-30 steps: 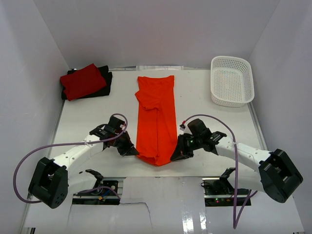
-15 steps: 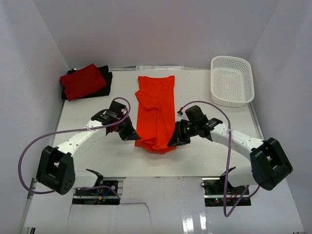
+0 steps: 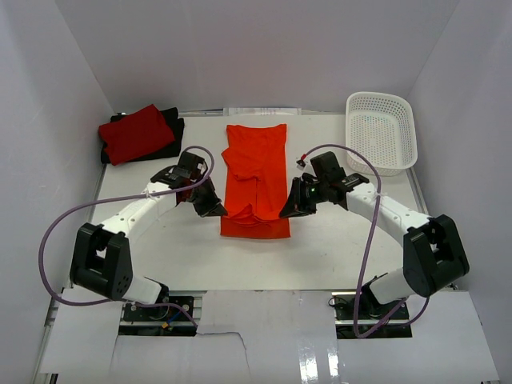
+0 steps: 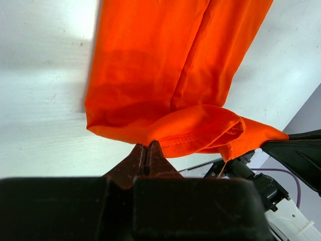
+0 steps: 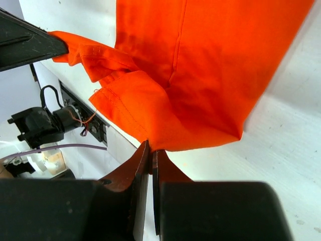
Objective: Fold and stack the t-shirts
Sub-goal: Fold the folded rectangular tshirt in 1/3 of the way
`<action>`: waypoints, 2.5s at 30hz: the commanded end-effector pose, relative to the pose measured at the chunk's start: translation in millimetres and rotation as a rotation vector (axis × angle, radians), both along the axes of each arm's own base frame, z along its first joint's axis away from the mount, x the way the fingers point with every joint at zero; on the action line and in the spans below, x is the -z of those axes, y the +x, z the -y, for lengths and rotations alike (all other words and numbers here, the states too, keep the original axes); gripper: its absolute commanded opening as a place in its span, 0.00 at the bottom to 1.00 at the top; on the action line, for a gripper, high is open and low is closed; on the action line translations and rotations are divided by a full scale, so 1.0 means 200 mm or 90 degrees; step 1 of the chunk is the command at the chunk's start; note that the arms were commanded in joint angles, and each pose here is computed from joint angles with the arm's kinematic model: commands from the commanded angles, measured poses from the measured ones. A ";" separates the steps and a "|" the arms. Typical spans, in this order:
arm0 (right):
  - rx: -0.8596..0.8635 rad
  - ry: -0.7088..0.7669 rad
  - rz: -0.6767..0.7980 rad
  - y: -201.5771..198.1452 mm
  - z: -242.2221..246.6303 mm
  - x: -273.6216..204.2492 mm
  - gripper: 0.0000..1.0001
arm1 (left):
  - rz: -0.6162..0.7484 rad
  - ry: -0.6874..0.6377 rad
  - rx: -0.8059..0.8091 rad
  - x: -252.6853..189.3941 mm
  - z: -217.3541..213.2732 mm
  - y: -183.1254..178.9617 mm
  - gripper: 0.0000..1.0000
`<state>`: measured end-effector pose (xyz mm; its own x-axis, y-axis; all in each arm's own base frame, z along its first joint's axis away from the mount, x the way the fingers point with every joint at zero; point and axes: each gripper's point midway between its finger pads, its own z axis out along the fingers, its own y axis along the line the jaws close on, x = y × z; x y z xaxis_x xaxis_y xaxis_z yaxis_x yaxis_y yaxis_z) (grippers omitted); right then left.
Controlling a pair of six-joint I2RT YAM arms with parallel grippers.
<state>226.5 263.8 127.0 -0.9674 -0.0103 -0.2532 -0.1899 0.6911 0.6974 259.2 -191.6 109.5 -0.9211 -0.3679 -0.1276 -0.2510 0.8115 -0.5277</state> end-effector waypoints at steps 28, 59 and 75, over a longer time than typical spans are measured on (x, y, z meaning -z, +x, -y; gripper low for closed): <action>-0.017 -0.013 0.076 0.46 -0.05 -0.15 0.08 | 0.117 0.025 -0.003 -0.20 0.01 0.49 0.00; -0.011 -0.025 0.087 0.75 -0.03 -0.09 0.08 | 0.144 0.058 -0.004 -0.14 -0.02 0.81 0.00; -0.009 -0.025 0.093 0.88 -0.04 -0.07 0.08 | 0.155 0.072 0.007 -0.10 0.00 0.93 0.00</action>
